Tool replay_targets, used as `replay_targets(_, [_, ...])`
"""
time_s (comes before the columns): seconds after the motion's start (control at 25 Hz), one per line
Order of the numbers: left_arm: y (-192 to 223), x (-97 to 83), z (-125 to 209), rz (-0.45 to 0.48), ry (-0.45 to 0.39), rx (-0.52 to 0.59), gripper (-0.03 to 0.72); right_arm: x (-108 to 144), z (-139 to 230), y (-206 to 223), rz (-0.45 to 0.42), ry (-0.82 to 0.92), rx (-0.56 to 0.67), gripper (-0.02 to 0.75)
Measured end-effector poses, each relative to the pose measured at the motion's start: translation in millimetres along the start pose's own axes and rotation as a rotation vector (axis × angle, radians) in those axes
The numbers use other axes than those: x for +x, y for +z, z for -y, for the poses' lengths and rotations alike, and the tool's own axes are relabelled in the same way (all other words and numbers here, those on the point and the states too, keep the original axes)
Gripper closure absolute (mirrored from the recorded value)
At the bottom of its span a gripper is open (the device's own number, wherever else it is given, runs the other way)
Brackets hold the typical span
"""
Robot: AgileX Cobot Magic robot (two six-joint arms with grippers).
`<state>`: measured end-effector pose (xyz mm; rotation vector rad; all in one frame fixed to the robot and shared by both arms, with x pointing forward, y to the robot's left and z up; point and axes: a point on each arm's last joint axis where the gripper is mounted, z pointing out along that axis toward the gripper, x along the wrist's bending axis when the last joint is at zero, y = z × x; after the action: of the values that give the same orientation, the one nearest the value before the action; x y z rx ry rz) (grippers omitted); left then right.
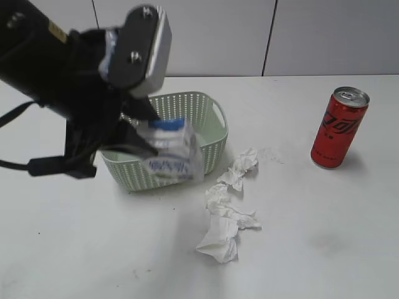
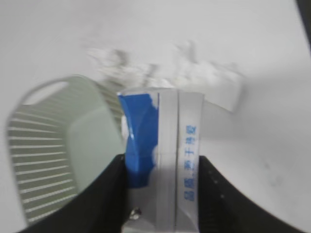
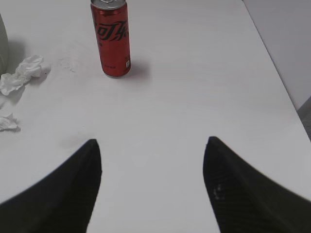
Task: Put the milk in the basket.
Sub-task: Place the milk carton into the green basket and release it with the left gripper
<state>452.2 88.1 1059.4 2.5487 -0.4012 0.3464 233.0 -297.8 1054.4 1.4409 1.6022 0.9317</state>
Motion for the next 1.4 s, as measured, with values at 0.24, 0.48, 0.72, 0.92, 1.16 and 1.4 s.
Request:
replay_targets(0.24, [-29.8, 21.4, -8.3, -0.332, -0.072, -0.085, 0.385, 0.0, 0.0, 0.0, 0.000, 0.000, 0.000, 0.225])
replay_targets(0.48, [-25.4, 49.1, 17.3, -0.338, -0.243, -0.044, 0.385, 0.0, 0.0, 0.0, 0.000, 0.000, 0.000, 0.225])
replay_targets(0.72, [-12.4, 94.4, 29.9, -0.211, -0.345, 0.011, 0.385, 0.0, 0.0, 0.0, 0.000, 0.000, 0.000, 0.225])
replay_targets(0.92, [22.3, 117.2, 42.2, -0.109, -0.378, 0.109, 0.386, 0.0, 0.0, 0.0, 0.000, 0.000, 0.000, 0.225])
replay_targets(1.16, [64.5, 122.9, 64.3, -0.055, -0.389, 0.186, 0.386, 0.0, 0.0, 0.0, 0.000, 0.000, 0.000, 0.225])
replay_targets(1.4, [92.5, 123.2, 77.2, -0.029, -0.408, 0.207, 0.386, 0.0, 0.0, 0.0, 0.000, 0.000, 0.000, 0.225])
